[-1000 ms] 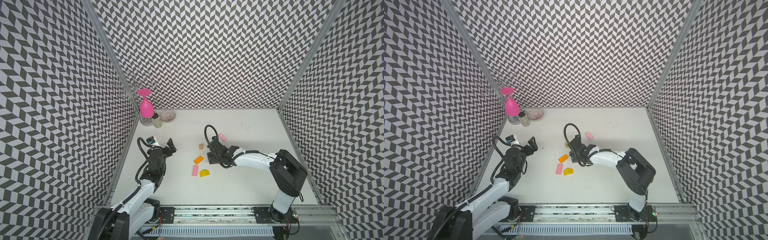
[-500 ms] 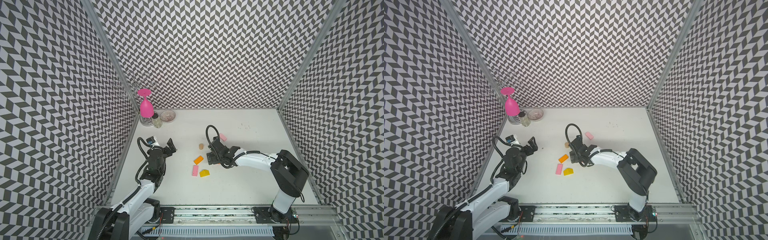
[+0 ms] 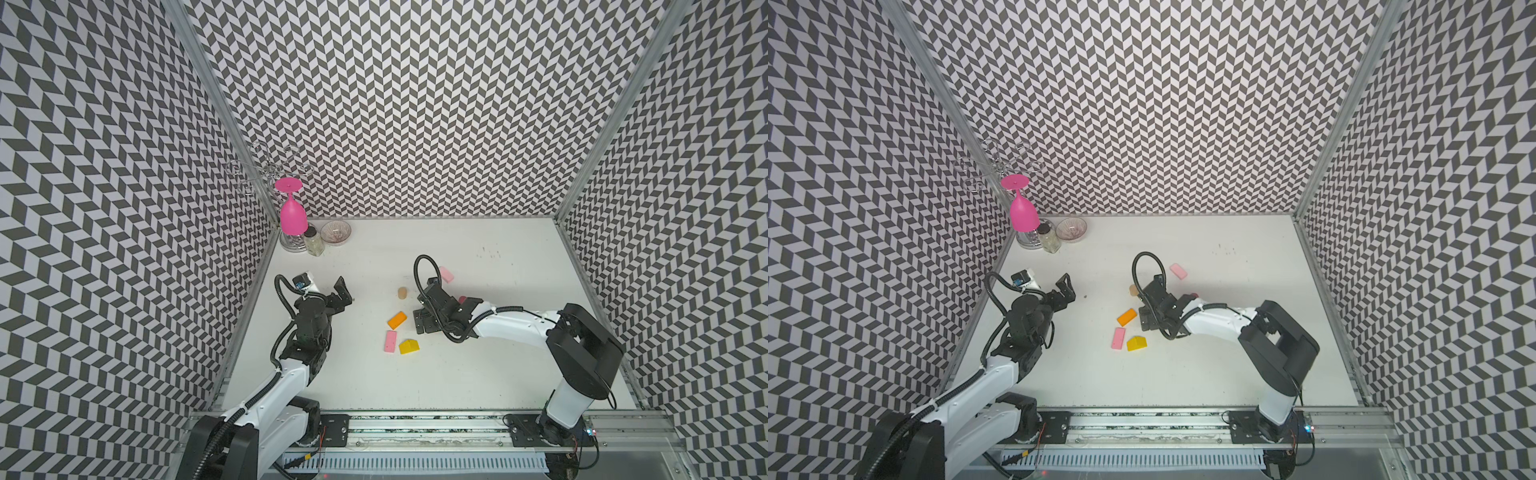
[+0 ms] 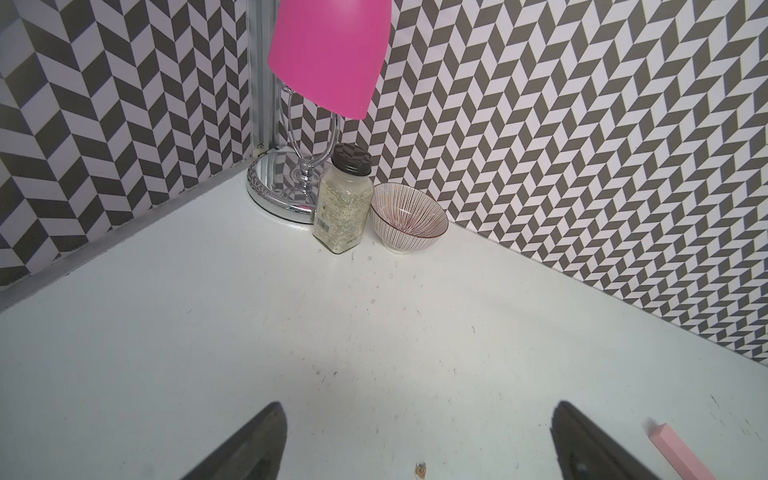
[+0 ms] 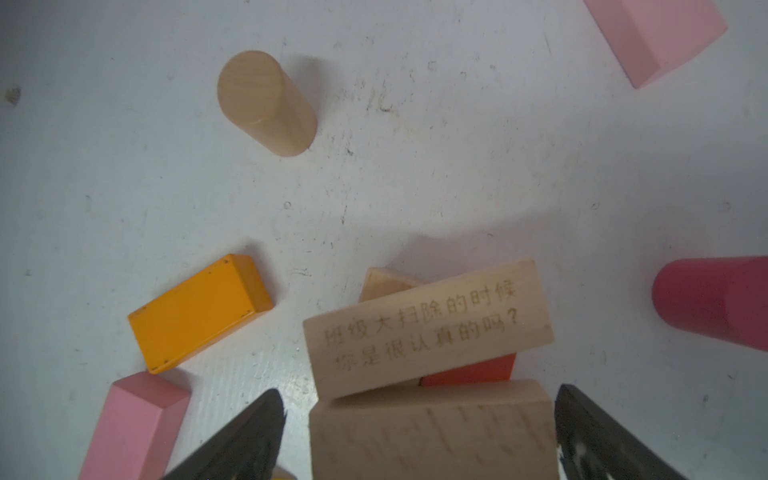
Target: Build the wood block tower
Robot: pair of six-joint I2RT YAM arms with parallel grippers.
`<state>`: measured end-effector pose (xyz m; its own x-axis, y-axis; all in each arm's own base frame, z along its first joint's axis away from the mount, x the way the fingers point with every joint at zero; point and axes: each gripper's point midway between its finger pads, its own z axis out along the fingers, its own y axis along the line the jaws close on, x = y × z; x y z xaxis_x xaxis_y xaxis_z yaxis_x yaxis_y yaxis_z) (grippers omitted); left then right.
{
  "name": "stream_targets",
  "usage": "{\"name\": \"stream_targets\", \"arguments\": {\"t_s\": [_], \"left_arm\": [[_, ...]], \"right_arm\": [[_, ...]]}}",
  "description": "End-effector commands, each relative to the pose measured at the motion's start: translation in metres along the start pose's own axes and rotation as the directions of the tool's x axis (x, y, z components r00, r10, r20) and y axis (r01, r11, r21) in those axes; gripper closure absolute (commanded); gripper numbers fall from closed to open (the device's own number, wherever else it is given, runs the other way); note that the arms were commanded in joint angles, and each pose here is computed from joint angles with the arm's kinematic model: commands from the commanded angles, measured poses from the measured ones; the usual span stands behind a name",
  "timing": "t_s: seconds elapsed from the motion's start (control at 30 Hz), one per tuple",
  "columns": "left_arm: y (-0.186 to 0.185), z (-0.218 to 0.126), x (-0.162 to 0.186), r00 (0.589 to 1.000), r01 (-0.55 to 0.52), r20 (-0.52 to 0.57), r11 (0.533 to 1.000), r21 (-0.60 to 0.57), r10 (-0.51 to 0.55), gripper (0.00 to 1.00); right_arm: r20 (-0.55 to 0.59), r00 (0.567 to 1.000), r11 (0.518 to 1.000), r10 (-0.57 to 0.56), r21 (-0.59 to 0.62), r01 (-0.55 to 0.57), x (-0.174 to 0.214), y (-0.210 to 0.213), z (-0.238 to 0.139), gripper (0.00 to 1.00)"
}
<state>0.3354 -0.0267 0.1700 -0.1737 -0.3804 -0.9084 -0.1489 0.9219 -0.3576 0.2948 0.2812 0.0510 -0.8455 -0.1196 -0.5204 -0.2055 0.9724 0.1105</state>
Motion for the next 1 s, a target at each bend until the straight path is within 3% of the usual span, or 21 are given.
{"name": "stream_targets", "arguments": {"t_s": [0.0, 0.4, 0.97], "left_arm": [[-0.003, -0.002, -0.005, 1.000, 0.010, 0.026, 1.000, 0.018, -0.011, 0.00], [-0.004, -0.002, -0.005, 1.000, 0.012, 0.027, 1.000, 0.018, -0.012, 0.00], [-0.003, -0.002, -0.005, 1.000, 0.011, 0.025, 1.000, 0.016, -0.011, 0.00]], "right_arm": [[0.036, 0.999, 0.999, 0.037, -0.017, -0.037, -0.006, 0.004, -0.009, 0.00], [0.023, 0.999, 0.999, 0.049, -0.005, -0.049, 0.002, 0.004, -0.010, 0.08], [0.020, 0.999, 0.999, 0.050, 0.013, -0.051, 0.011, 0.008, -0.015, 0.07]]}}
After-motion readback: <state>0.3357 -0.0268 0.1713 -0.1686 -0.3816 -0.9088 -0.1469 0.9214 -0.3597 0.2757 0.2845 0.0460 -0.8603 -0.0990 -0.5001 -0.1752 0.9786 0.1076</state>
